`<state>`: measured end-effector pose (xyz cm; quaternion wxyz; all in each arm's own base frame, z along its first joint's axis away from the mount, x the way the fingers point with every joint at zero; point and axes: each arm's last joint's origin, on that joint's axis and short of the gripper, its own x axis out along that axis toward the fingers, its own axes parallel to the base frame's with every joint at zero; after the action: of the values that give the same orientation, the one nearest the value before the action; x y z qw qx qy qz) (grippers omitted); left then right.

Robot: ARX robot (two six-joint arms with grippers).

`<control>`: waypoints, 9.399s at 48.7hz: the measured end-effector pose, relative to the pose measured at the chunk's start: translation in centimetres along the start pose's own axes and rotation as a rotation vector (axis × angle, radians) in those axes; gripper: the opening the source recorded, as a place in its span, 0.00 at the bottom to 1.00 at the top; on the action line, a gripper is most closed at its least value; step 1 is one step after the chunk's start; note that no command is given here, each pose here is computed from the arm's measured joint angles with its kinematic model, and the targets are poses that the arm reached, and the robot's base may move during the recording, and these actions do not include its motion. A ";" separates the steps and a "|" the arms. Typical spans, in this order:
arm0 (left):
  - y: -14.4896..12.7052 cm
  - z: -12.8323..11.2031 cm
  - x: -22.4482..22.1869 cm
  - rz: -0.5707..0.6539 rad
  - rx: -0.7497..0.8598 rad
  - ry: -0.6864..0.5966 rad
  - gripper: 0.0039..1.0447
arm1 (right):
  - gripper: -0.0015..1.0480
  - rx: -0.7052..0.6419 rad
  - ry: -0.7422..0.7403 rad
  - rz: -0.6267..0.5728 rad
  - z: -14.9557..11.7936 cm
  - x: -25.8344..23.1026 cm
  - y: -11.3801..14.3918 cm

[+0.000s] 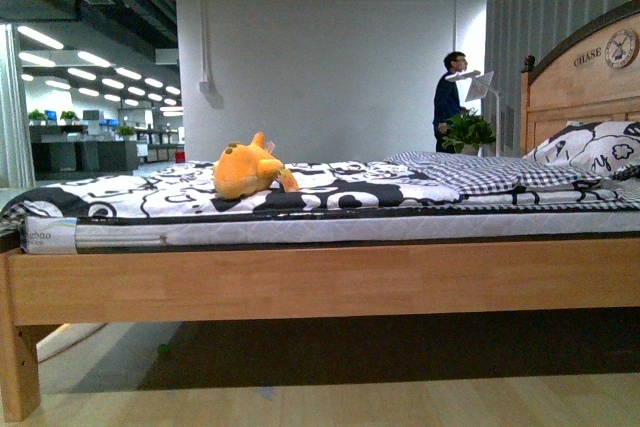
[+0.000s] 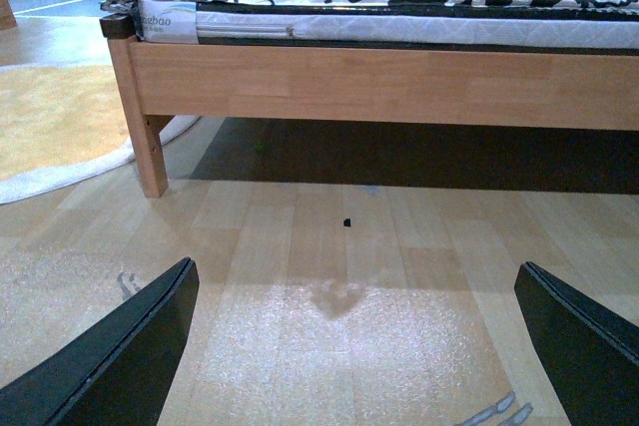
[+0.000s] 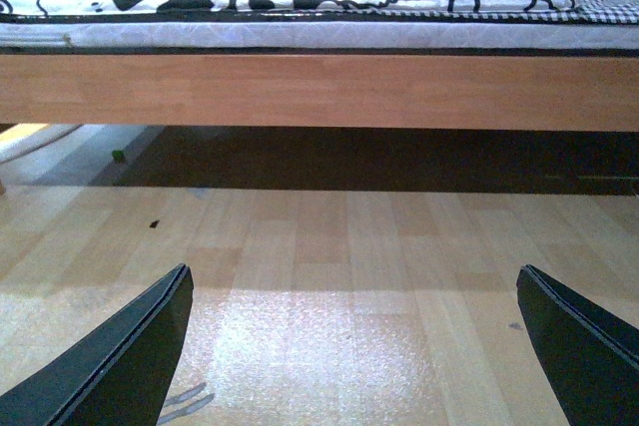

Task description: Put away toys

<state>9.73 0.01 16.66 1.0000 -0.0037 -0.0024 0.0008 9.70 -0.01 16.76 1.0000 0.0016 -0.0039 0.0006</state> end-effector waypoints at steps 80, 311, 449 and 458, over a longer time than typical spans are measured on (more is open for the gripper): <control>0.0 0.0 0.0 0.000 0.000 0.000 0.94 | 0.94 0.000 0.000 0.000 0.0 0.0 0.0; 0.0 0.0 0.0 0.000 0.000 -0.002 0.94 | 0.29 -0.124 0.086 0.014 10.1 30.2 10.9; 0.0 0.0 0.0 0.004 0.000 -0.002 0.94 | 0.07 0.105 -0.134 0.246 1.4 -0.1 1.5; 0.0 0.0 0.0 0.003 0.000 -0.002 0.94 | 0.07 0.105 -0.134 0.246 1.4 -0.1 1.5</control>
<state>9.72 0.02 16.67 1.0000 -0.0037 -0.0032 0.0025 9.56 1.48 18.16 0.9884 0.0537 -0.0707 0.1230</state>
